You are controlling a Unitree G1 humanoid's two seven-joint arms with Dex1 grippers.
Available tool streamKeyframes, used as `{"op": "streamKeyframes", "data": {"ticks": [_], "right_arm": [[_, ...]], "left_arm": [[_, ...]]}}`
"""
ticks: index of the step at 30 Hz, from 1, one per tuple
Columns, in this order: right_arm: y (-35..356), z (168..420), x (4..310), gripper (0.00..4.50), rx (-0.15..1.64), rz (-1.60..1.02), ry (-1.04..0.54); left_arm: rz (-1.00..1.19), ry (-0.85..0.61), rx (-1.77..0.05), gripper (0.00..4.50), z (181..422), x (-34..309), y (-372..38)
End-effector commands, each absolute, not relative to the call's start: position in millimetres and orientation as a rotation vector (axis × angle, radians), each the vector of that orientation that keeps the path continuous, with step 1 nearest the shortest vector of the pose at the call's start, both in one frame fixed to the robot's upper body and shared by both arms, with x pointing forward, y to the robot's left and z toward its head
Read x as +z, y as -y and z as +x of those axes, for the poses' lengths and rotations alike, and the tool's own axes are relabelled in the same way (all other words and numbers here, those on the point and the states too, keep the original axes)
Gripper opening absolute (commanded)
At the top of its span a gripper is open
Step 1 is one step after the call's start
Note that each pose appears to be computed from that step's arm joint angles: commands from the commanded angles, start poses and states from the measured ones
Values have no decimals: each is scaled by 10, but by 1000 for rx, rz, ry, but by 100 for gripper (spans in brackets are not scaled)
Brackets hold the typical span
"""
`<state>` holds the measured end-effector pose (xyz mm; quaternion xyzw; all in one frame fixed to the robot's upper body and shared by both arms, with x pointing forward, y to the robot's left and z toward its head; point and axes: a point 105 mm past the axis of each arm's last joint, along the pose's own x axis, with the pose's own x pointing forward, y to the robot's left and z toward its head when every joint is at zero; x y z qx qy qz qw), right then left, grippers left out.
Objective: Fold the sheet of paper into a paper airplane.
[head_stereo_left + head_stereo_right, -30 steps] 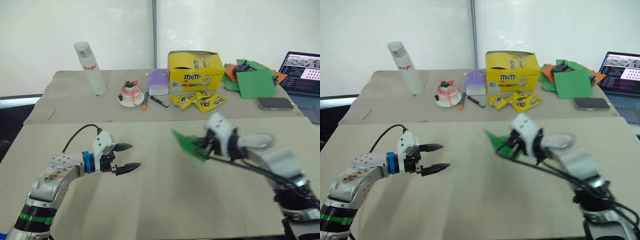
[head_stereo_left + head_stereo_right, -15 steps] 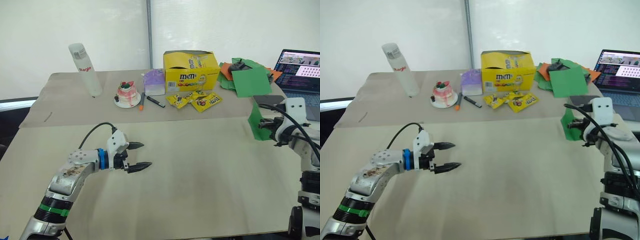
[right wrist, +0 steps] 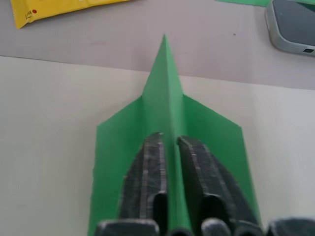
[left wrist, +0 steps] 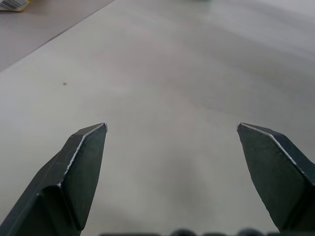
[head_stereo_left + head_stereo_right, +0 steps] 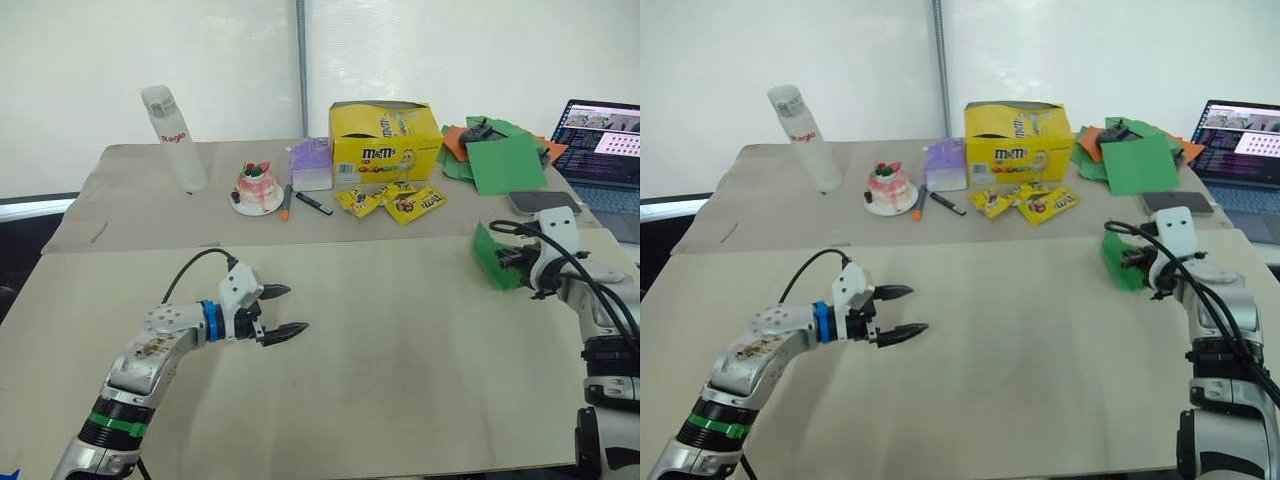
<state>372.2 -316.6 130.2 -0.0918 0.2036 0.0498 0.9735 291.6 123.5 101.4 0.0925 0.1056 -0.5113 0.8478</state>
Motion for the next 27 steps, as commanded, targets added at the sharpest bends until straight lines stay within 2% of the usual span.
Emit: {"op": "streamKeyframes", "data": {"ticks": [1,7,8,10,12,15,18,23,27], "right_arm": [[3141,3719,1572,232,107,-207,-328],[3065,3552,1924,433,146,-253,-263],[3015,3518,2033,446,168,-263,-231],[2919,3471,2170,446,206,-270,-183],[2568,3366,2225,446,373,-277,-120],[2169,3213,2128,446,540,-261,-86],[1926,3149,2049,446,585,-245,-18],[1570,2952,1677,446,701,-300,-12],[1428,2893,1385,446,698,-265,-34]], "left_arm": [[205,-176,-1043,450,2996,1124,-1270],[192,-156,-1038,450,3050,1199,-1313],[169,-150,-1034,450,3066,1230,-1335],[149,-141,-1025,450,3091,1264,-1369],[115,-130,-1024,450,3108,1305,-1377],[89,-119,-1029,450,3107,1344,-1376],[172,-131,-990,450,3112,1271,-1414],[274,-137,-910,450,3052,1102,-1525],[298,-119,-820,450,3028,993,-1584]]}}
